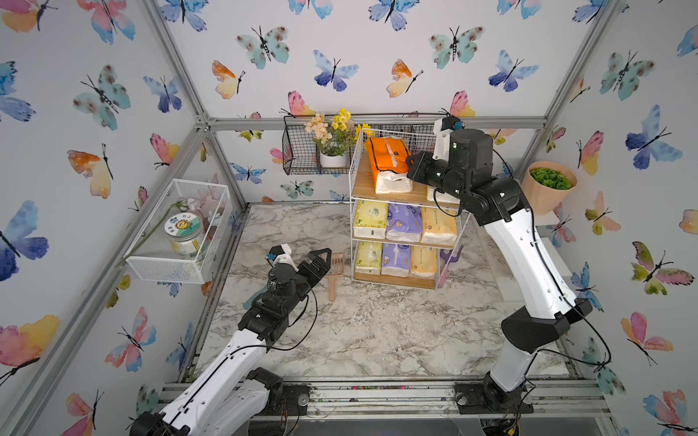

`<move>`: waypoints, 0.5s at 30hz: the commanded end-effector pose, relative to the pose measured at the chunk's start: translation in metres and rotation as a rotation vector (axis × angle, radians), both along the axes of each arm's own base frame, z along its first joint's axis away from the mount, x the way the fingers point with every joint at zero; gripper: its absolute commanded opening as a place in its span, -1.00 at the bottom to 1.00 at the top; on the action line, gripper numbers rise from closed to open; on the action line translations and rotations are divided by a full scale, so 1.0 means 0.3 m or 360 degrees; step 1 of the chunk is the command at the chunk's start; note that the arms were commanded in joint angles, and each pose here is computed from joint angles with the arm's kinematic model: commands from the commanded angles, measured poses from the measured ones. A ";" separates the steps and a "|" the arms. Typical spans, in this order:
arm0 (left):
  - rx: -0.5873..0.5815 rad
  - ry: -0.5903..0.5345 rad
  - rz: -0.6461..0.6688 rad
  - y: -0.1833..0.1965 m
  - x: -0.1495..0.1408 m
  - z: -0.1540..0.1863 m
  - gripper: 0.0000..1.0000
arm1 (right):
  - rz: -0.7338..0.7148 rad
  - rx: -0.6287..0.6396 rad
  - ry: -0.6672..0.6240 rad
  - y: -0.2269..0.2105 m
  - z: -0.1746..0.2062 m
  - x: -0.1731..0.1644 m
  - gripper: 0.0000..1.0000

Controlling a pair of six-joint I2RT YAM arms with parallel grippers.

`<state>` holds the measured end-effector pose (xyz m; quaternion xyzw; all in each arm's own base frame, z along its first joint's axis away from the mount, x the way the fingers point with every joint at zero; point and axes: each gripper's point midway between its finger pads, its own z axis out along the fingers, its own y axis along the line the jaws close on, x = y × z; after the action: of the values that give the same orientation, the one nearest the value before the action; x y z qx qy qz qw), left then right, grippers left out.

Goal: Remove the tissue boxes from the shelf
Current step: Pick up a box of tissues from the shelf.

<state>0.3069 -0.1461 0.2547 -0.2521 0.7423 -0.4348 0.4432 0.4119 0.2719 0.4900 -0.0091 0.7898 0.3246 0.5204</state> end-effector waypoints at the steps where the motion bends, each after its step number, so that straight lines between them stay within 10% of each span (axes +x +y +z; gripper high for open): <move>1: -0.0146 -0.0098 0.0054 0.007 -0.006 0.180 0.97 | 0.0085 0.0140 -0.0088 0.008 0.112 -0.065 -0.98; 15: -0.0677 -0.0263 -0.0370 -0.307 -0.065 0.655 0.97 | 0.0158 0.0368 -0.0082 -0.044 0.197 -0.205 -0.98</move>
<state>0.2889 -0.2189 0.4380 -0.2151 0.6374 -0.6107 0.4177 0.3621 0.2548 0.5318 0.0065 0.7540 0.4016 0.5198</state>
